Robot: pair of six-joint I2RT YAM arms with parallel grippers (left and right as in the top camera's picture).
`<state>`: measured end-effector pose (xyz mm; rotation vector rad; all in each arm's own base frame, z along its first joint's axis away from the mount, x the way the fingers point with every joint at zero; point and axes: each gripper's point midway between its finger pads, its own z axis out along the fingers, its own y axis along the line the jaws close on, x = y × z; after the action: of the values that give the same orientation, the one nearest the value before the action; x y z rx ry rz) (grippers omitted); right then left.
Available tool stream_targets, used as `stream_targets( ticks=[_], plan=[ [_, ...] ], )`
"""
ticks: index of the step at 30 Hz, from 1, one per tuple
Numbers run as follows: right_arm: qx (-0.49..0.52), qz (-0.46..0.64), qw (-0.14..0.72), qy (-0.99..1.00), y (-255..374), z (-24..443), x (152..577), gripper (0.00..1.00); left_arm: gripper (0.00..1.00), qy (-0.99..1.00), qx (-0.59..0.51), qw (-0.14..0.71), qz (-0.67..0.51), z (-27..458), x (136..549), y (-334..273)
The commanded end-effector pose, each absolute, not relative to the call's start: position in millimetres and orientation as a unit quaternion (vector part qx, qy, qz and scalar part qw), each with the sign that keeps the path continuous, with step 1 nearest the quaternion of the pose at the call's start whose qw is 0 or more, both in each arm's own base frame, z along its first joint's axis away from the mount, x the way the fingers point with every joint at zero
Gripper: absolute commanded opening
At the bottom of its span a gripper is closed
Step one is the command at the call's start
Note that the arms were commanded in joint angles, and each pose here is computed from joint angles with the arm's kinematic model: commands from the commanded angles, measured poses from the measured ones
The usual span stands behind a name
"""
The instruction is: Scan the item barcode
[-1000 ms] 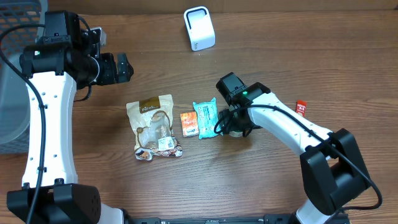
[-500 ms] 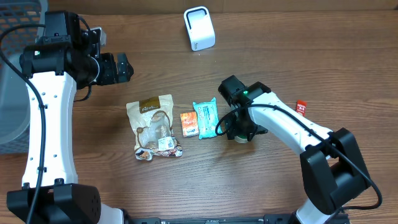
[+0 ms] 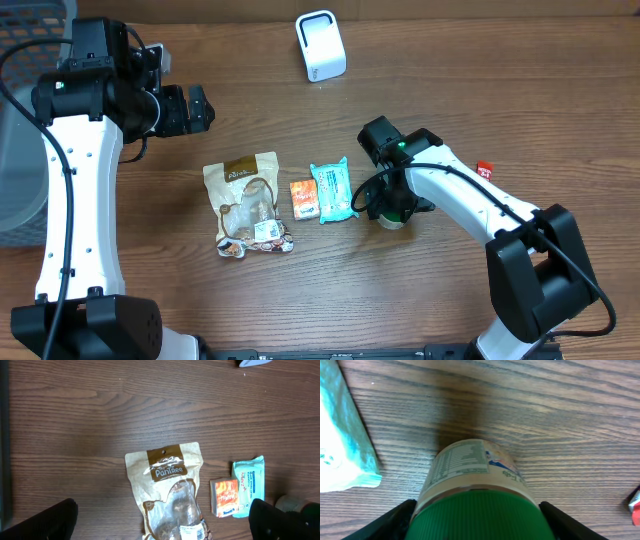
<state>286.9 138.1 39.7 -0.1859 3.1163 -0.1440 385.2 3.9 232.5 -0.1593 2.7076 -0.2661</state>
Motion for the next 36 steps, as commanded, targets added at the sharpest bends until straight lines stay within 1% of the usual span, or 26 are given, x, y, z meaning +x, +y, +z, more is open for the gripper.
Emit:
stream_targets(
  ticks=[1,36],
  plan=[
    [-0.059,-0.037,0.010,0.998,142.0,41.2,291.2,0.77,1.00,0.973,-0.059,0.202,-0.094,228.5,385.0,5.6],
    [-0.071,-0.035,0.010,0.997,139.1,25.0,286.6,0.76,1.00,0.973,-0.059,0.202,-0.094,228.5,385.0,5.6]
  ],
)
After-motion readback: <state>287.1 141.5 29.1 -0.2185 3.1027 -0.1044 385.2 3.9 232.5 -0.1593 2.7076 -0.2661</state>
